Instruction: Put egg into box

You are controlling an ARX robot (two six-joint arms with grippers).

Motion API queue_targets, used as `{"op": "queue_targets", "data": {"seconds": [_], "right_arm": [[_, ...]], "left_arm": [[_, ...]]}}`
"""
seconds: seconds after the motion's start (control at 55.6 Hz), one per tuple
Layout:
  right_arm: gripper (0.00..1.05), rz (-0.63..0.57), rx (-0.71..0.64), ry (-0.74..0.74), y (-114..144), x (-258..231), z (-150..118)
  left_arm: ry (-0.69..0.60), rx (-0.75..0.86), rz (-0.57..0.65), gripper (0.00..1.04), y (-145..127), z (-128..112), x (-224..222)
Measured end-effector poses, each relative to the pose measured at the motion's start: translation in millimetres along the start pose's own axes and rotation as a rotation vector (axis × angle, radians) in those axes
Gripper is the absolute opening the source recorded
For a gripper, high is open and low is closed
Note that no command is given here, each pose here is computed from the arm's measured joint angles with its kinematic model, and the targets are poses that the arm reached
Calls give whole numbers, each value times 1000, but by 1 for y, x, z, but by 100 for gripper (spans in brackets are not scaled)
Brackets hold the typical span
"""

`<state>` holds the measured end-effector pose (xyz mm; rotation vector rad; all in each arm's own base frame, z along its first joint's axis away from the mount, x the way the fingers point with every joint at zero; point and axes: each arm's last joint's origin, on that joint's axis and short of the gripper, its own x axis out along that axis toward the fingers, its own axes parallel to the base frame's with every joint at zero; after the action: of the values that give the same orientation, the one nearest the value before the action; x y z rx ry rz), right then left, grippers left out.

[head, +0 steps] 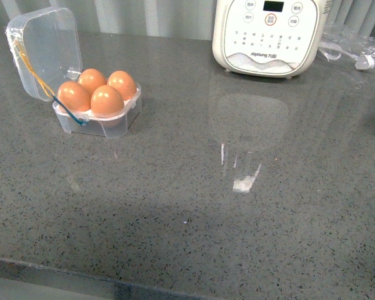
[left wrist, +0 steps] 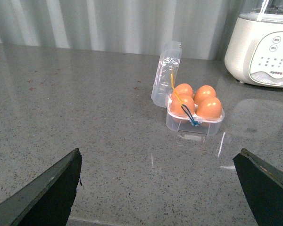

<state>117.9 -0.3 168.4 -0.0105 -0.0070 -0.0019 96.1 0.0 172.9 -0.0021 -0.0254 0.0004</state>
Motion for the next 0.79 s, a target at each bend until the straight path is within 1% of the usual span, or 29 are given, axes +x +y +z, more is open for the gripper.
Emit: {"op": "queue_targets", "data": {"seconds": [0.45,0.522,0.612,0.756,0.792], "right_arm": [[3,0,0,0,0,-11,0],[3,1,0,35,0,-17,-5],[3,0,0,3,0,-20,-3],[3,0,0,5,0,-20,-3],[5,0,0,5,0,-20,-3]], "left_arm": [[0,0,0,98,0,0,0],[0,0,0,98,0,0,0],[0,0,0,98,0,0,0],[0,0,0,98,0,0,0],[0,0,0,98,0,0,0]]}}
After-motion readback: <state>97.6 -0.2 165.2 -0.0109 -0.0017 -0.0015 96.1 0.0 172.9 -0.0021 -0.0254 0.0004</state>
